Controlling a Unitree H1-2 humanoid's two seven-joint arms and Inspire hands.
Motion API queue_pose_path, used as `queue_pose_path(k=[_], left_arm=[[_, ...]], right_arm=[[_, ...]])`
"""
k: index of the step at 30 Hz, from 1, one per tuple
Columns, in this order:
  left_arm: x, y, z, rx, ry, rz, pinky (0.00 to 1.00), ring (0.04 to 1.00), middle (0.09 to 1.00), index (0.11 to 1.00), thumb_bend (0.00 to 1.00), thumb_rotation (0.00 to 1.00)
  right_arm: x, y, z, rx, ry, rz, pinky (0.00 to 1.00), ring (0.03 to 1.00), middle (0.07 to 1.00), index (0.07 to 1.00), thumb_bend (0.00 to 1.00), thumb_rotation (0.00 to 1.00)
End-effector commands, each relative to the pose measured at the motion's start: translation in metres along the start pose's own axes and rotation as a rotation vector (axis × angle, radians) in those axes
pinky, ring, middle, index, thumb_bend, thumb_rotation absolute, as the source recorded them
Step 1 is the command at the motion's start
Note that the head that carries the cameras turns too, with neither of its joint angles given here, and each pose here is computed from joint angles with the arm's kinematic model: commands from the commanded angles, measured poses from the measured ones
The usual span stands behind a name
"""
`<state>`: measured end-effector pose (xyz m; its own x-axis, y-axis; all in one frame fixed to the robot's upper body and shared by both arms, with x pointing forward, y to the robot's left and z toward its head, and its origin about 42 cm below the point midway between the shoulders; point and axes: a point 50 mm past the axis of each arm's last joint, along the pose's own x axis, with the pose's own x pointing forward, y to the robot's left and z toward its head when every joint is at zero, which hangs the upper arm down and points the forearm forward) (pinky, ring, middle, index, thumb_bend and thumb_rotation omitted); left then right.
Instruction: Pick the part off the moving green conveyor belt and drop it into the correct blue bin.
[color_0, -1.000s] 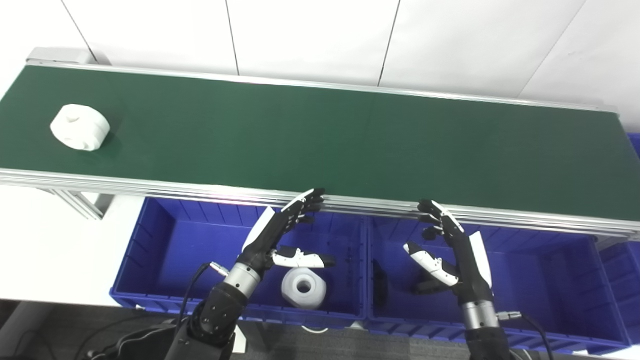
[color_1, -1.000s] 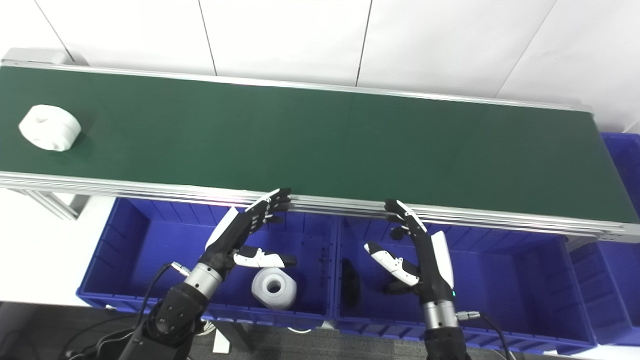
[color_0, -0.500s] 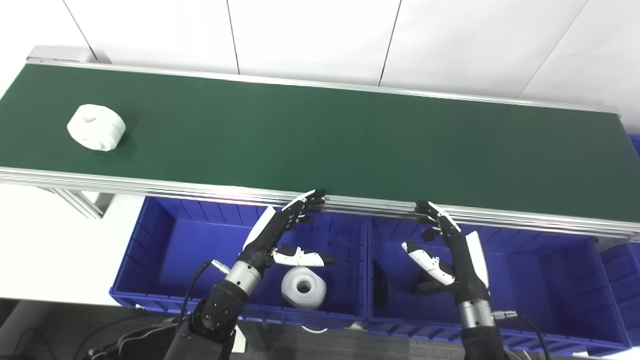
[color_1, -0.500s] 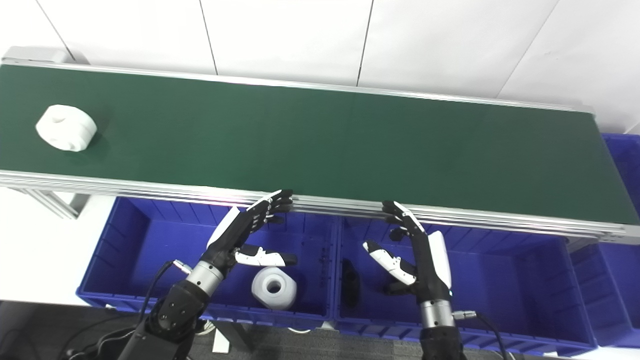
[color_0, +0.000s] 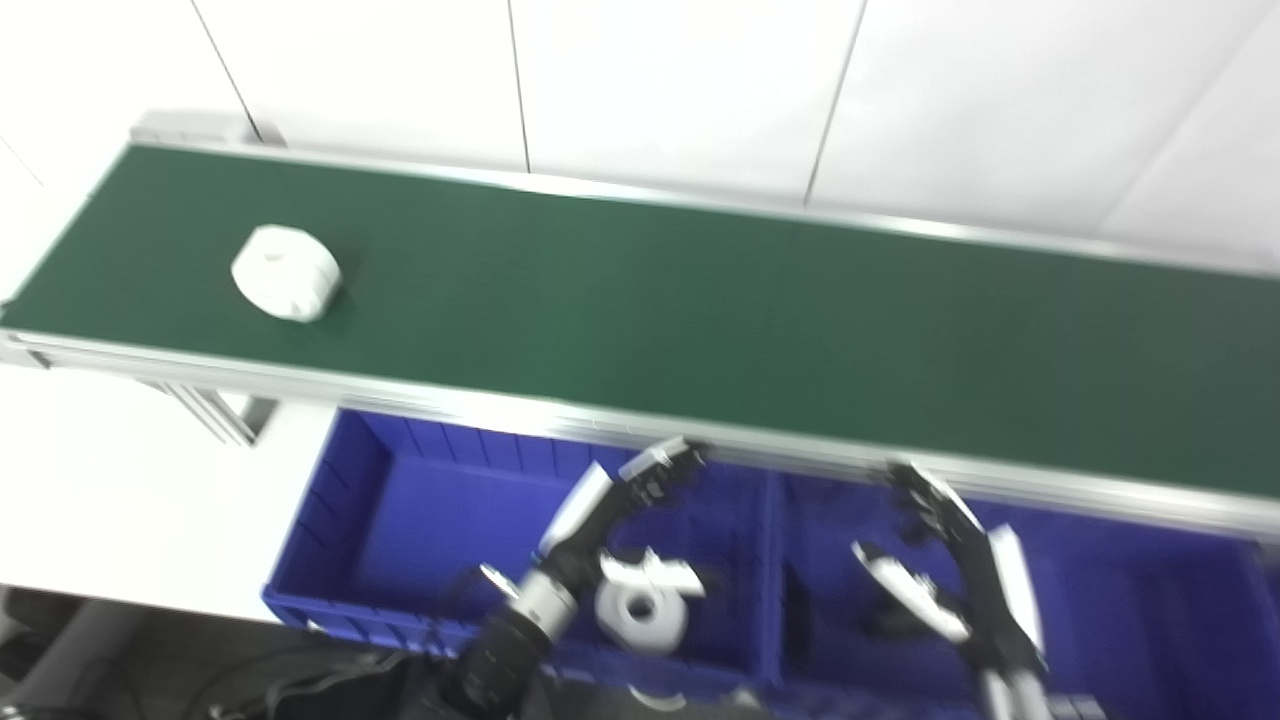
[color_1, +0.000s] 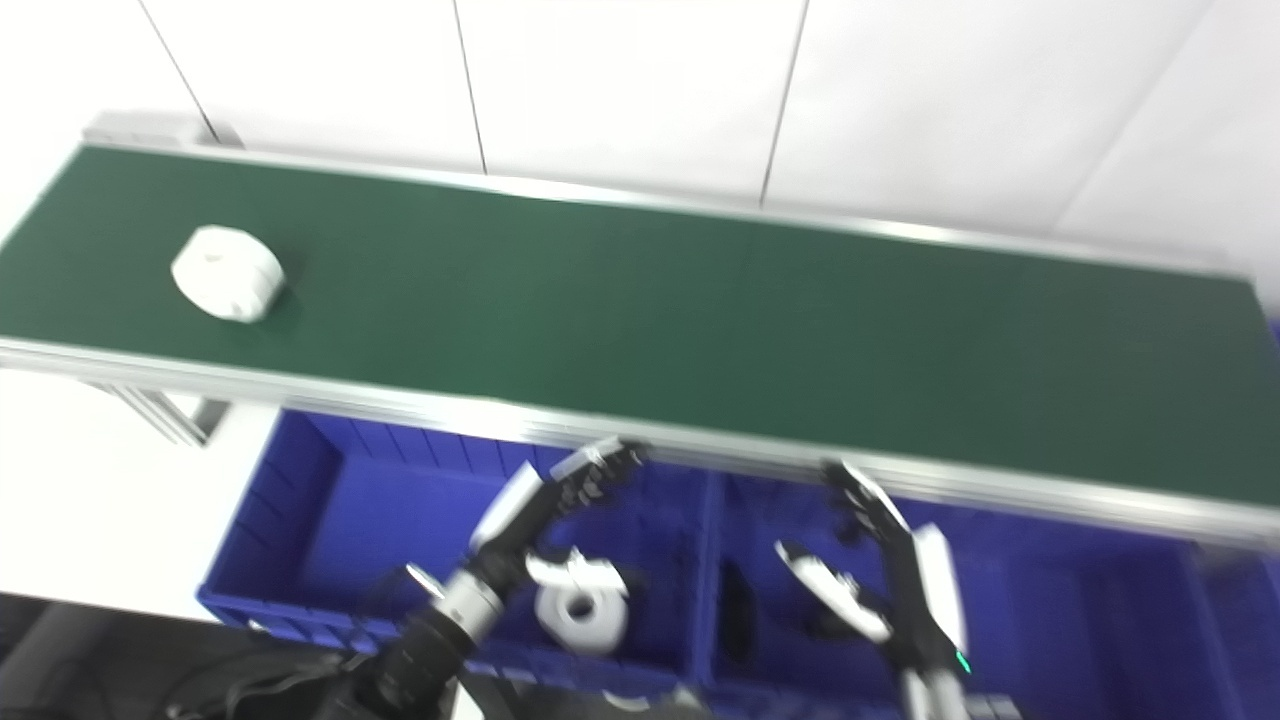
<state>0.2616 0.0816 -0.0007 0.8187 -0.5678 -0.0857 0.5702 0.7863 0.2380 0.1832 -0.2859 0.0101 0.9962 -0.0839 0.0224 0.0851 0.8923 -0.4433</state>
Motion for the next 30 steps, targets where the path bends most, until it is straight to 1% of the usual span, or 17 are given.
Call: queue_pose_path(k=[1,5,7,9,11,14,15,17,19,21,23,25,26,27,30], left_arm=[[0.015,-0.001,0.014,0.017,-0.079,0.018,0.75,0.840,0.884,0.894,0.78,0.39],[0.016,-0.004,0.010,0.003,-0.065,0.032,0.75,0.832,0.874,0.888,0.78,0.38],[0.016,-0.005,0.010,-0.011,-0.065,0.046,0.75,0.831,0.872,0.886,0.78,0.37],[0.015,-0.004,0.011,-0.037,-0.071,0.061,0.75,0.832,0.871,0.885,0.78,0.37],[0.014,-0.003,0.012,-0.060,-0.079,0.066,0.76,0.837,0.870,0.883,0.77,0.36],[0.011,0.001,0.017,-0.057,-0.107,0.064,0.77,0.847,0.877,0.888,0.76,0.36],[0.010,0.003,0.019,-0.054,-0.116,0.064,0.77,0.849,0.877,0.888,0.76,0.37],[0.008,0.010,0.029,-0.050,-0.160,0.075,0.77,0.850,0.877,0.887,0.76,0.36],[0.007,0.020,0.043,-0.038,-0.219,0.086,0.77,0.850,0.881,0.887,0.76,0.36],[0.006,0.030,0.052,-0.025,-0.258,0.096,0.79,0.849,0.880,0.890,0.76,0.38],[0.005,0.045,0.066,-0.015,-0.313,0.124,0.79,0.839,0.865,0.881,0.78,0.40],[0.002,0.061,0.079,0.004,-0.366,0.155,0.78,0.841,0.863,0.875,0.79,0.41],[-0.001,0.071,0.085,0.015,-0.390,0.170,0.78,0.841,0.863,0.875,0.79,0.41],[-0.004,0.083,0.091,0.044,-0.412,0.180,0.78,0.844,0.869,0.877,0.79,0.40],[-0.014,0.114,0.103,0.140,-0.451,0.218,0.76,0.840,0.877,0.886,0.76,0.40]], right_arm=[[0.004,-0.005,0.000,0.008,-0.046,-0.034,0.67,0.753,0.796,0.810,0.64,0.64],[0.003,-0.004,-0.009,-0.021,-0.028,-0.033,0.69,0.769,0.817,0.826,0.61,0.66],[0.003,-0.004,-0.010,-0.033,-0.029,-0.031,0.69,0.773,0.820,0.829,0.60,0.67],[0.003,-0.002,-0.010,-0.031,-0.030,-0.030,0.68,0.770,0.818,0.827,0.57,0.64],[0.004,-0.001,-0.010,-0.014,-0.027,-0.022,0.70,0.783,0.828,0.834,0.55,0.61],[0.005,0.003,-0.008,-0.008,-0.031,-0.020,0.69,0.777,0.819,0.824,0.56,0.59],[0.005,0.003,-0.009,-0.011,-0.033,-0.022,0.69,0.773,0.810,0.818,0.58,0.60],[0.006,0.005,-0.009,-0.018,-0.034,-0.026,0.68,0.769,0.805,0.814,0.59,0.60],[0.006,0.006,-0.010,-0.032,-0.039,-0.031,0.67,0.763,0.802,0.811,0.60,0.62],[0.007,0.007,-0.010,-0.038,-0.042,-0.036,0.67,0.758,0.799,0.809,0.60,0.62],[0.008,0.009,-0.010,-0.037,-0.045,-0.042,0.66,0.755,0.799,0.809,0.61,0.62],[0.009,0.011,-0.007,-0.028,-0.054,-0.066,0.65,0.744,0.787,0.793,0.60,0.57],[0.009,0.012,-0.006,-0.037,-0.062,-0.075,0.65,0.744,0.787,0.793,0.60,0.57],[0.010,0.013,-0.006,-0.038,-0.066,-0.081,0.64,0.739,0.784,0.792,0.60,0.59],[0.010,0.016,-0.004,-0.021,-0.071,-0.084,0.65,0.746,0.794,0.799,0.59,0.57]])
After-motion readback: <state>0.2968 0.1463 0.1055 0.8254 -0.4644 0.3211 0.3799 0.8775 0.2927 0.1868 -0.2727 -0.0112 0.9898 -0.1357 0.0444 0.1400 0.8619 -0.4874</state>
